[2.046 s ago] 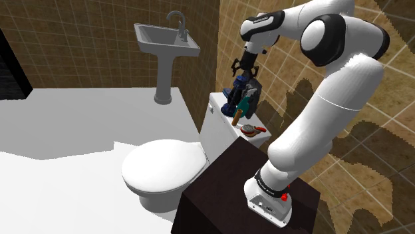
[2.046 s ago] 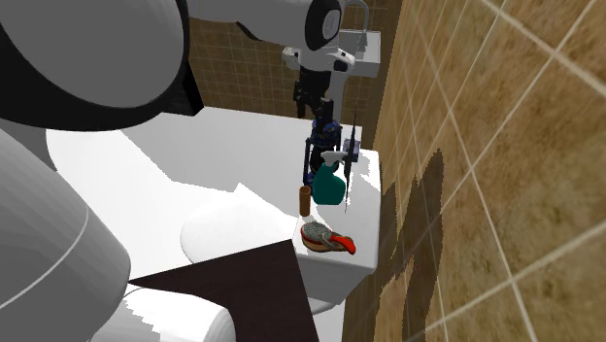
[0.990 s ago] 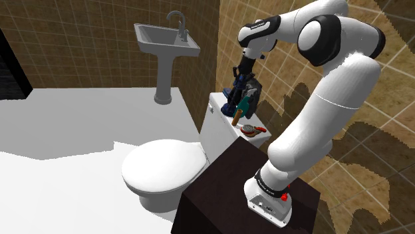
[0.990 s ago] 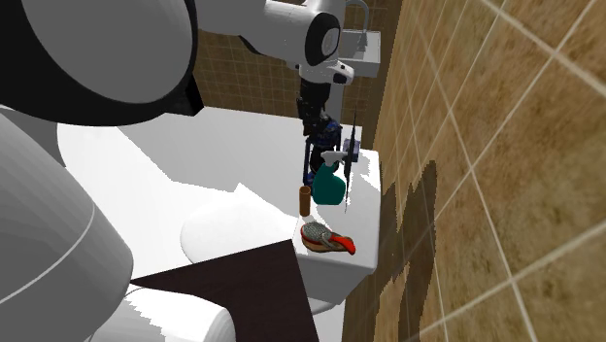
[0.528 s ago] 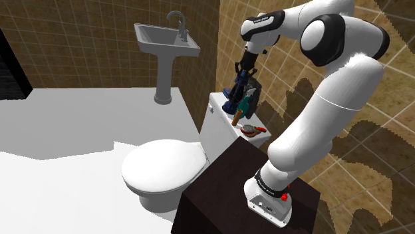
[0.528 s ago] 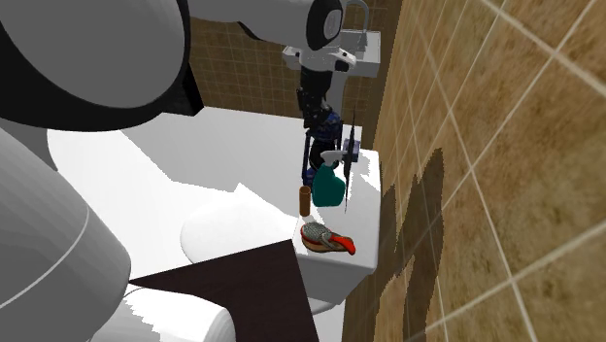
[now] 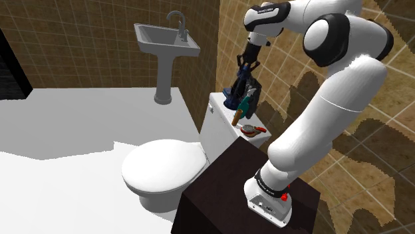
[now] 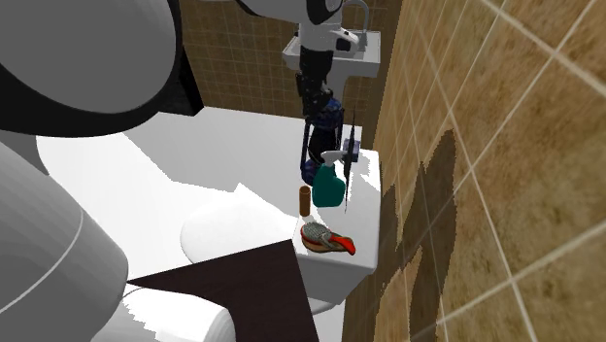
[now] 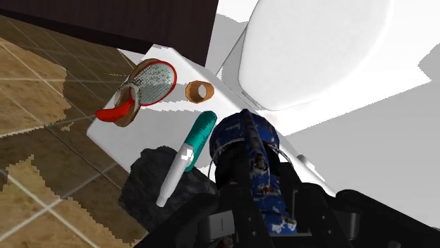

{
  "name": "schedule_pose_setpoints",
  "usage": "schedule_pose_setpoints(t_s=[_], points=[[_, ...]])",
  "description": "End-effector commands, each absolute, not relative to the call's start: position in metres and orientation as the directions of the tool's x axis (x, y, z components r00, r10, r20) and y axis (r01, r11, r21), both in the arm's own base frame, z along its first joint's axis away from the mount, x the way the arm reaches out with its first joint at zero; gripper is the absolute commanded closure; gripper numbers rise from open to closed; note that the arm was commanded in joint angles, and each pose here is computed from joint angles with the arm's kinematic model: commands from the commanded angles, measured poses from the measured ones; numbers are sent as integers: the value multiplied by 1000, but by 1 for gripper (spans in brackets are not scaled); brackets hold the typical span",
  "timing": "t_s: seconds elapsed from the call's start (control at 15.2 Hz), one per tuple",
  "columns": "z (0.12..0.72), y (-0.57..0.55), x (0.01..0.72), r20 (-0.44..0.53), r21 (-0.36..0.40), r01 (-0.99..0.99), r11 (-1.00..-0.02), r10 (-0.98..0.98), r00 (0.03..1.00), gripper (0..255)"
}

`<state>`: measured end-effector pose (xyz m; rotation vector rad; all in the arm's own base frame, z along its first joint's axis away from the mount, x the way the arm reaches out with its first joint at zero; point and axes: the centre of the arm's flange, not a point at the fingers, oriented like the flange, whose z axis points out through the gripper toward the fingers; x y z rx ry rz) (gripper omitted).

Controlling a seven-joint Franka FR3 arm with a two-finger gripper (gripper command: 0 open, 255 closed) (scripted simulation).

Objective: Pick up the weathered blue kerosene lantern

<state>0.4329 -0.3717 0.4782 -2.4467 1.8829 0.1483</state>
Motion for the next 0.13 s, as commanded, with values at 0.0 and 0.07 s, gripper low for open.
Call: schedule_pose_setpoints(t_s=[0.0,0.07], points=[[486,-373,433,-105,17,-966,-257,-962,254,255],[486,-373,433,-105,17,-966,-257,-962,254,255]])
